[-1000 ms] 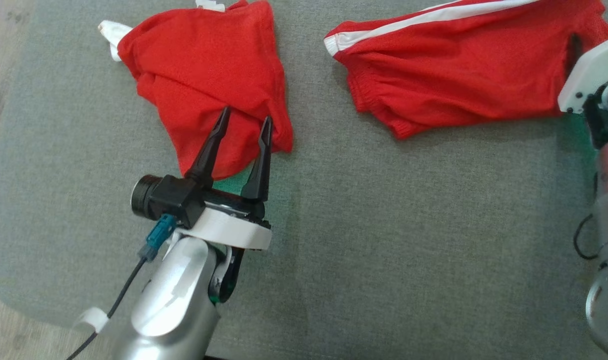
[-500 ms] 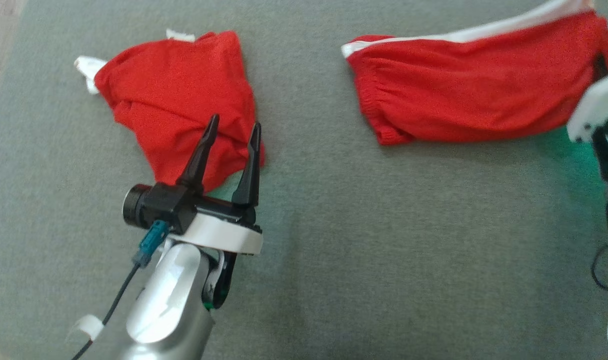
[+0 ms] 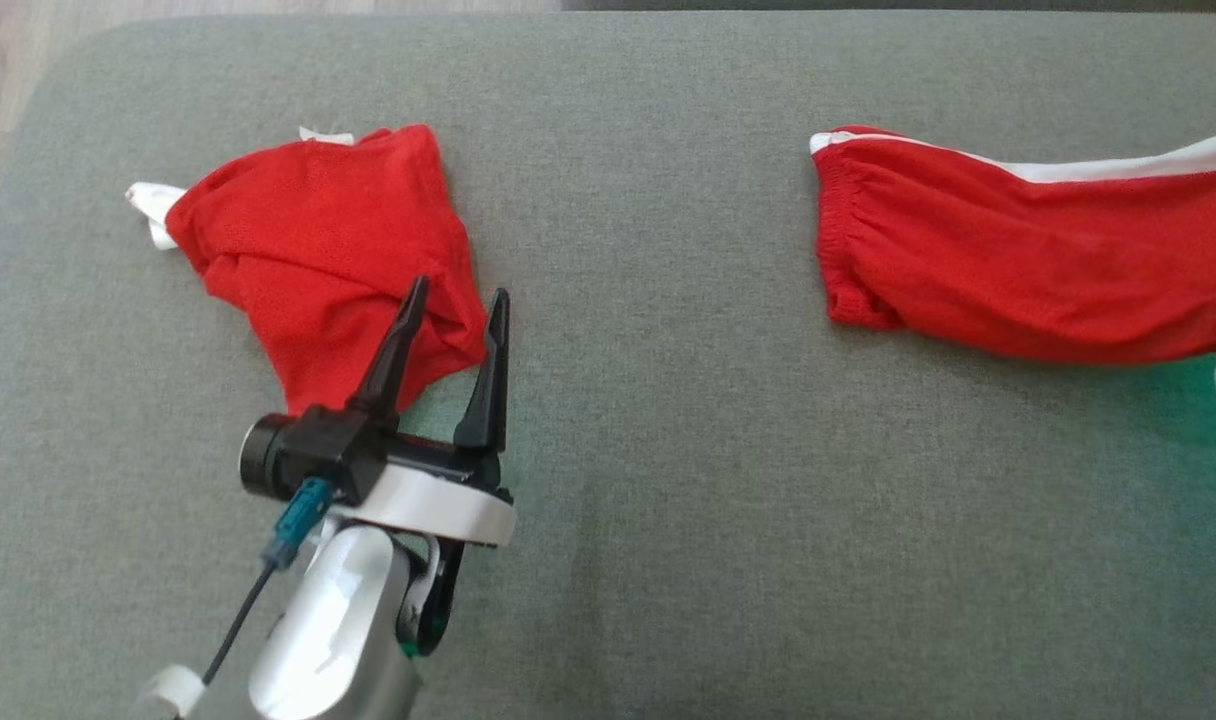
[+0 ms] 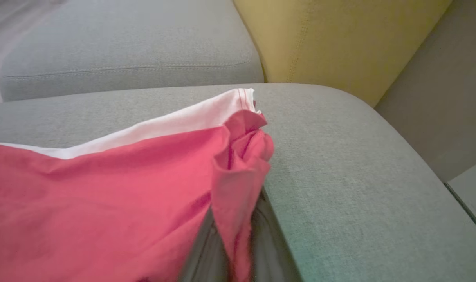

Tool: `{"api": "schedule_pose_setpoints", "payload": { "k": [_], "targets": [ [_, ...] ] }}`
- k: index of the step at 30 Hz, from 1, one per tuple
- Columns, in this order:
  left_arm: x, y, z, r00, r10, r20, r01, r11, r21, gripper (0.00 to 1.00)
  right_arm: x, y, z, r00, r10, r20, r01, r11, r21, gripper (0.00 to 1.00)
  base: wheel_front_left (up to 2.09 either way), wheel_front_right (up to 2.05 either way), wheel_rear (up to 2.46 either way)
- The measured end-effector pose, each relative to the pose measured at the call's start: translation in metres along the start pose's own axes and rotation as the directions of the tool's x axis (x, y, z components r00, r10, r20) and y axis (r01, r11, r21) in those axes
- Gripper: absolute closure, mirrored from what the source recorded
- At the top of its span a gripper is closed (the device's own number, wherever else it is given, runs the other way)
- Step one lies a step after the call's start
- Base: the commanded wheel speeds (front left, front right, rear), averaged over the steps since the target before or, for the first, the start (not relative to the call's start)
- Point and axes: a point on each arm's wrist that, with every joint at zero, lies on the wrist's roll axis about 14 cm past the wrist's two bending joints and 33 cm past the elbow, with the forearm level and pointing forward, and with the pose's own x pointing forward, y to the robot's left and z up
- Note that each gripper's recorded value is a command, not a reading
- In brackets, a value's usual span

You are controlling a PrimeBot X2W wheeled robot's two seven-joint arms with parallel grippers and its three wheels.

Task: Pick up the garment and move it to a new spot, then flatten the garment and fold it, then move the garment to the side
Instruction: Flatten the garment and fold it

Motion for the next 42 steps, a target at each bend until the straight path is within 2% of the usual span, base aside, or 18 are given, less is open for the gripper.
{"api": "schedule_pose_setpoints", "payload": {
  "k": [5,10,20,32,39,40,41,42],
  "targets": [
    [-0.009,0.003,-0.005,1.0,0.012,-0.016,-0.012,1.0,0.003,0.0,-0.003,0.009,0.011,0.998,0.019,0.062,-0.02,0.999,0.026,1.0,0.0,0.0,0.0],
    [-0.014,0.005,0.003,1.0,0.022,0.002,-0.022,1.0,0.01,0.0,-0.01,0.034,0.04,0.981,0.073,0.179,-0.083,0.995,0.047,1.0,0.0,0.0,0.0],
    [-0.032,0.005,0.011,0.999,0.035,0.022,-0.035,0.999,0.023,0.0,-0.041,0.11,0.087,0.899,0.252,0.359,-0.288,0.956,0.05,1.0,0.0,0.0,0.0],
    [-0.042,0.019,0.013,0.996,0.082,0.025,-0.083,0.996,0.028,0.0,-0.055,0.202,0.068,0.827,0.477,0.298,-0.487,0.872,-0.043,1.0,0.0,0.0,0.0],
    [-0.043,0.025,0.009,0.995,0.099,0.013,-0.099,0.995,0.027,0.0,-0.052,0.224,0.022,0.832,0.533,0.153,-0.524,0.846,-0.096,1.0,0.0,0.0,0.0],
    [-0.043,0.025,0.008,0.995,0.101,0.011,-0.102,0.994,0.028,0.0,-0.053,0.228,0.016,0.83,0.541,0.135,-0.531,0.841,-0.105,0.31,0.0,0.0,0.0],
    [-0.043,0.024,0.008,0.995,0.1,0.01,-0.1,0.995,0.027,0.0,-0.055,0.232,0.01,0.827,0.549,0.119,-0.54,0.836,-0.103,0.0,0.0,0.0,0.0],
    [-0.042,0.024,0.008,0.995,0.097,0.01,-0.097,0.995,0.027,0.0,-0.059,0.239,0.003,0.821,0.563,0.099,-0.553,0.826,-0.109,0.0,0.0,0.0,0.0]
  ]
}}
